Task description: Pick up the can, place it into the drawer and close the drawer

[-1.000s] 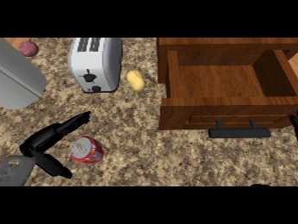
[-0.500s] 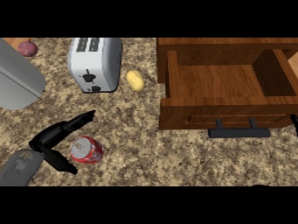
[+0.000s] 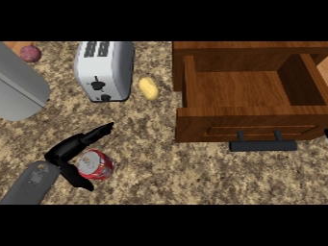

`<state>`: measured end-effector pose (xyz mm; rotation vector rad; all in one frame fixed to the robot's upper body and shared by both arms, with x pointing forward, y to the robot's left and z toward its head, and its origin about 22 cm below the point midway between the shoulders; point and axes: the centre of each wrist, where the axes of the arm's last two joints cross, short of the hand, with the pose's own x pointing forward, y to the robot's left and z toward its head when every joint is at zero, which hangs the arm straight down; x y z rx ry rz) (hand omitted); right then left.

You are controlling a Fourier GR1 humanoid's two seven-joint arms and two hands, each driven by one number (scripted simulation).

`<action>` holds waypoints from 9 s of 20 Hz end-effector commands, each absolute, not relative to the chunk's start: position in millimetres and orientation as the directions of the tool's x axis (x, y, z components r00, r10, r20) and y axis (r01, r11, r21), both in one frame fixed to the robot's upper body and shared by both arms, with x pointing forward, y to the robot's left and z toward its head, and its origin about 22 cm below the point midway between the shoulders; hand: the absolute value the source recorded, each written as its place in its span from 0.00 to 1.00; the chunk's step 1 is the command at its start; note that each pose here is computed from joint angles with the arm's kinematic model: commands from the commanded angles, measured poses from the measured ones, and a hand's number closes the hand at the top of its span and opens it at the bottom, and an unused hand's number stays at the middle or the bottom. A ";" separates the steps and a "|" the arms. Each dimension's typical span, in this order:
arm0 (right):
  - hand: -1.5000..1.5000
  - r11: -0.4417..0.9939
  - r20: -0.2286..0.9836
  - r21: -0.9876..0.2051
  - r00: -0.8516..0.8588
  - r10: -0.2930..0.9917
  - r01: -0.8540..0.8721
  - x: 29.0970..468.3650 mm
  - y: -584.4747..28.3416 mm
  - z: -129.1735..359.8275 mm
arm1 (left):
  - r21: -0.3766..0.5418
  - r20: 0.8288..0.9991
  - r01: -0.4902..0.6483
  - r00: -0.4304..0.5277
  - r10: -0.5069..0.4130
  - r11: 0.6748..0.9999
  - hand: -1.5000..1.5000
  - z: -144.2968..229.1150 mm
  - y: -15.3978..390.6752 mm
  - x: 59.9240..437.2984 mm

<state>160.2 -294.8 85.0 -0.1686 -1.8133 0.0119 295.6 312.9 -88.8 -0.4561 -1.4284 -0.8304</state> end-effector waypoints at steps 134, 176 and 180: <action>0.00 0.993 0.947 -0.096 -0.301 0.114 0.073 192.8 -285.2 114.4 | 0.325 0.917 -0.109 -0.208 -0.342 0.939 0.00 158.2 -5.2 426.8; 0.00 0.332 0.267 -0.915 -0.272 0.924 0.229 267.9 -216.0 63.7 | 0.143 0.962 -0.126 -0.215 -0.168 0.982 0.00 201.4 -4.3 426.9; 0.00 0.364 0.312 -0.894 -0.222 0.924 0.259 266.6 -234.6 38.2 | 0.148 0.965 -0.131 -0.197 -0.172 0.980 0.00 194.4 7.4 416.8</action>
